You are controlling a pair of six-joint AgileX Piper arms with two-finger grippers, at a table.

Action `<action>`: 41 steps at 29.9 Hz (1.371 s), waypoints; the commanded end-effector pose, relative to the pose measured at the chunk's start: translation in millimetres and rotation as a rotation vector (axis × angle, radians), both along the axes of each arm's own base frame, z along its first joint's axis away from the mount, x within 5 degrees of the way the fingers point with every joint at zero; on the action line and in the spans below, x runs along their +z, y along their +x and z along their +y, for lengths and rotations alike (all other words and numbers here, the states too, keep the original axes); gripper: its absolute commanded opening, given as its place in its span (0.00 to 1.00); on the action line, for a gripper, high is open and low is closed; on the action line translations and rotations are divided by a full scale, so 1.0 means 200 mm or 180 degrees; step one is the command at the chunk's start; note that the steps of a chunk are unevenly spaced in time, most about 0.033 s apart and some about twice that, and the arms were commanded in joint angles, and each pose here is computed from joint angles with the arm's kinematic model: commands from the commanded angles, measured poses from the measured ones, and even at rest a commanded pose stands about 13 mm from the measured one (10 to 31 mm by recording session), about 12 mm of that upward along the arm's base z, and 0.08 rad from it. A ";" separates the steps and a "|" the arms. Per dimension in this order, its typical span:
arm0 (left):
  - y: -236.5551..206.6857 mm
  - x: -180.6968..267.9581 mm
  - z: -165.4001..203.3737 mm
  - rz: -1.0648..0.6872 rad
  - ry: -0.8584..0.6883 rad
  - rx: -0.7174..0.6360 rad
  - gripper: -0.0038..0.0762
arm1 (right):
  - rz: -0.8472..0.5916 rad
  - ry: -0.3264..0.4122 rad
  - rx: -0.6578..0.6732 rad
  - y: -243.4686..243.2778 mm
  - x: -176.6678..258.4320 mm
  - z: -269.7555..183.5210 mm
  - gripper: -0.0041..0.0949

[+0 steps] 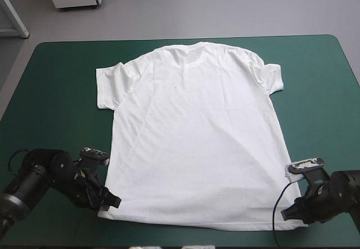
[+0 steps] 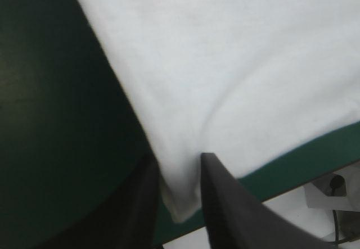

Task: Fold the cloth

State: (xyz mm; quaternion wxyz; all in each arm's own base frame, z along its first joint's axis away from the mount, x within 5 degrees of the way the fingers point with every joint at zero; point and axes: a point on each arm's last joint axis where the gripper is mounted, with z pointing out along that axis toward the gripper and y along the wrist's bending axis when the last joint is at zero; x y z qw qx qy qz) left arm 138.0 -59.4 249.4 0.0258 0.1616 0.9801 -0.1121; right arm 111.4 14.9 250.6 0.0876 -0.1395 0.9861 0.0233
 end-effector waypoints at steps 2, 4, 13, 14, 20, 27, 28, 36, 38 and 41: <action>-0.04 0.12 -0.01 -0.0081 -0.0152 0.0040 0.61 | -0.0336 -0.0017 -0.0066 0.05 0.17 0.00 0.65; -0.02 0.20 0.00 -0.0312 -0.0087 0.0042 0.69 | -0.0577 -0.0086 -0.0156 0.09 0.25 -0.01 0.65; 0.37 0.43 0.00 -0.1390 0.0357 0.0248 0.70 | -0.0813 -0.0157 -0.0332 0.46 0.39 0.00 0.64; 0.43 0.43 -0.01 -0.1413 0.0349 0.0249 0.70 | -0.0811 -0.0170 -0.0328 0.52 0.40 0.00 0.64; 0.73 0.35 -0.10 -0.1519 0.0339 0.0242 0.70 | -0.0981 -0.0183 -0.0313 0.84 0.45 0.03 0.64; 0.97 0.16 -0.05 -0.1192 0.0405 0.0538 0.70 | -0.1163 -0.0143 -0.0319 1.07 0.51 0.05 0.64; 0.99 0.14 -0.03 -0.1163 0.0370 0.0607 0.70 | -0.1174 -0.0134 -0.0321 1.09 0.51 0.05 0.64; 1.09 0.01 -0.01 -0.1011 0.0385 0.0628 0.69 | -0.1126 -0.0148 -0.0292 1.19 0.44 0.06 0.64; 1.11 -0.02 -0.02 -0.0966 0.0358 0.0645 0.69 | -0.1094 -0.0152 -0.0290 1.21 0.41 0.06 0.64; 1.13 -0.06 -0.03 -0.0882 0.0338 0.0660 0.69 | -0.1067 -0.0155 -0.0286 1.24 0.38 0.07 0.64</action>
